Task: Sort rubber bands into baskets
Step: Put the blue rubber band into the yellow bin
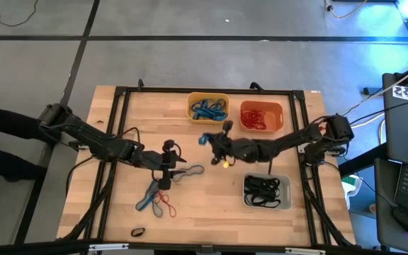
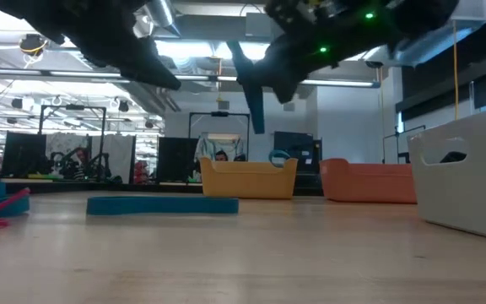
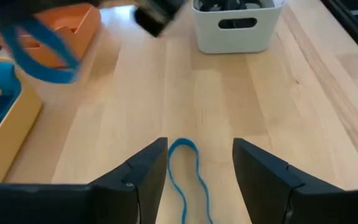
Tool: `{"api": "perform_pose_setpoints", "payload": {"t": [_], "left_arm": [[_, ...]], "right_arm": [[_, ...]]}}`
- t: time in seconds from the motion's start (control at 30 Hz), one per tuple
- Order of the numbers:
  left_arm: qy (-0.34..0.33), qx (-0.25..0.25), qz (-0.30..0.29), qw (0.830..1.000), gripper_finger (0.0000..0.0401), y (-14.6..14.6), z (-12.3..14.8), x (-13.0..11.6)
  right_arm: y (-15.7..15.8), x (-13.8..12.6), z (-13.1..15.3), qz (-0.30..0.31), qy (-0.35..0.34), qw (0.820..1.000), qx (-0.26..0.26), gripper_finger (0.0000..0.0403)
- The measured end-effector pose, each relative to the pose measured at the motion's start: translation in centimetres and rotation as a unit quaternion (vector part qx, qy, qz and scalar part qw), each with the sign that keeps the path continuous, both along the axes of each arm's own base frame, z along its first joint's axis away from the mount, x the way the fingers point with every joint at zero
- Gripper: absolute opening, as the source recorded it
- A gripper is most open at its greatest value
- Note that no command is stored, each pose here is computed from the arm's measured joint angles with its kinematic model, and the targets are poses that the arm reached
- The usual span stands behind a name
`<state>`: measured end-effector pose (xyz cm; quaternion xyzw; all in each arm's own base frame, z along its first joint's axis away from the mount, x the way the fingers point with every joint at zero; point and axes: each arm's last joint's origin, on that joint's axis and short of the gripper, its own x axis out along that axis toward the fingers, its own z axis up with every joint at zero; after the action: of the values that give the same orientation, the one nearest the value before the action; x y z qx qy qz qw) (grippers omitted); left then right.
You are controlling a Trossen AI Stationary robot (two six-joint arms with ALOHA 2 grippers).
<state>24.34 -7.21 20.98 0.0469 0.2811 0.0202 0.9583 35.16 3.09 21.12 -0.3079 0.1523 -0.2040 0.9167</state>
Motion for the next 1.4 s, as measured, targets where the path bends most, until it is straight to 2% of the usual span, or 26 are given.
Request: {"api": "perform_pose_setpoints", "payload": {"t": [0.2,0.43,0.67,0.8,0.9,1.2,1.4], "left_arm": [[-0.002,0.0,0.009,1.0,0.018,0.3,0.0,0.1],[-0.002,-0.001,0.018,1.0,0.018,0.6,0.0,0.2],[-0.003,-0.009,0.03,1.0,0.018,1.0,0.0,0.3],[-0.003,-0.009,0.031,0.999,0.018,1.0,0.0,0.3],[-0.003,-0.009,0.031,0.999,0.018,1.0,0.0,0.3],[-0.002,-0.014,0.034,0.999,0.018,1.0,-0.1,0.3],[-0.002,-0.017,0.036,0.999,0.018,1.0,-0.1,0.3]], "right_arm": [[-4.7,1.2,1.3,-0.041,0.033,0.999,-0.001,0.0018],[-10.6,0.9,1.6,-0.077,0.065,0.993,0.059,0.0018],[-15.2,-0.2,1.4,-0.096,0.026,0.983,0.155,0.0018],[-16.2,-0.7,1.4,-0.125,-0.009,0.969,0.214,0.002],[-16.5,-0.8,1.1,-0.123,-0.006,0.964,0.235,0.0033],[-16.6,-0.6,-0.3,-0.128,0.023,0.961,0.242,0.0149],[-16.0,-0.3,-0.4,-0.067,0.031,0.96,0.27,0.0186]]}}
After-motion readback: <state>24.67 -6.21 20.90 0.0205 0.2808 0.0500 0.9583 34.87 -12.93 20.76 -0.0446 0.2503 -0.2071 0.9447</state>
